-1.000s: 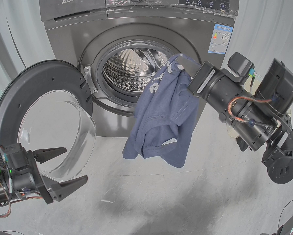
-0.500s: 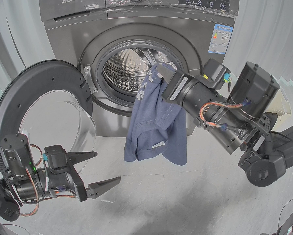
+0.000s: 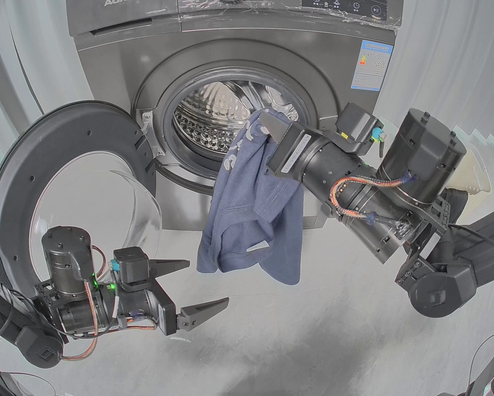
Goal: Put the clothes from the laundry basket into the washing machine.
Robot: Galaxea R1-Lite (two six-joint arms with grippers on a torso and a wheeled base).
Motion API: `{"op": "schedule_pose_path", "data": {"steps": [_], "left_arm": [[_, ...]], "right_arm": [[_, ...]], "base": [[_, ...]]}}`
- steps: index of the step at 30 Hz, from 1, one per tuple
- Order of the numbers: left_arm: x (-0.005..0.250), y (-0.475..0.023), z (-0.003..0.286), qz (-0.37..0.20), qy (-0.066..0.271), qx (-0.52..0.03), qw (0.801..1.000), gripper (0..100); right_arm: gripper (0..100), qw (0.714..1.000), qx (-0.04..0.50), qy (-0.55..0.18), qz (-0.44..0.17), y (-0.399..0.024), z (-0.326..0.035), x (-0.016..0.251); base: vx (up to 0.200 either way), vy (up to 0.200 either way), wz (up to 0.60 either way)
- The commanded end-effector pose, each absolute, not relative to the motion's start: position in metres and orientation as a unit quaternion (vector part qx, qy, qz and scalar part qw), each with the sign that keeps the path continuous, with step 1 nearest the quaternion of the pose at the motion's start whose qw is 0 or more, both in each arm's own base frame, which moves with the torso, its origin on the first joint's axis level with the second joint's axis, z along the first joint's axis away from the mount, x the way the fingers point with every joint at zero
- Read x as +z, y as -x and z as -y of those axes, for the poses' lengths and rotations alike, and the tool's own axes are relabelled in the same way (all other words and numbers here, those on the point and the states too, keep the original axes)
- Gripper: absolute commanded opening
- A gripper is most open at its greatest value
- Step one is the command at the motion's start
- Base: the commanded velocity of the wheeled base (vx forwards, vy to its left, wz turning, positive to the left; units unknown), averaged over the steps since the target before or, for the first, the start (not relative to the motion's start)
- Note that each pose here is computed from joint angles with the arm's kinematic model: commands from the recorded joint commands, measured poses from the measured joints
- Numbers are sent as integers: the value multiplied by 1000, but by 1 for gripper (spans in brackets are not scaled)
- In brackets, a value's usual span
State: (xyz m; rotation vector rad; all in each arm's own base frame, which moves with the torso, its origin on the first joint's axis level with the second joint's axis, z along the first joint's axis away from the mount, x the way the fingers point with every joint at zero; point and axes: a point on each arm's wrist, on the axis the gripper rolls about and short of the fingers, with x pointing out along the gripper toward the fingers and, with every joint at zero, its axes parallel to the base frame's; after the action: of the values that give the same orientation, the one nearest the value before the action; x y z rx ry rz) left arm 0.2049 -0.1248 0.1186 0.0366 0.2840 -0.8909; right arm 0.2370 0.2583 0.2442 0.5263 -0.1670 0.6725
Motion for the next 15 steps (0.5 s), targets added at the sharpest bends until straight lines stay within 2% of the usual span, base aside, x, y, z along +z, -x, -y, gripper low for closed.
{"op": "schedule_pose_path", "data": {"steps": [1,15], "left_arm": [[102,-217,134,-153,-20,-428,890,100],[74,-239,157,-138,-24,-414,899,100]], "right_arm": [[0,907,327,-255,80,-236,-259,244],[0,905,329,-256,80,-232,-261,244]], "base": [[0,0,0],[0,0,0]]}}
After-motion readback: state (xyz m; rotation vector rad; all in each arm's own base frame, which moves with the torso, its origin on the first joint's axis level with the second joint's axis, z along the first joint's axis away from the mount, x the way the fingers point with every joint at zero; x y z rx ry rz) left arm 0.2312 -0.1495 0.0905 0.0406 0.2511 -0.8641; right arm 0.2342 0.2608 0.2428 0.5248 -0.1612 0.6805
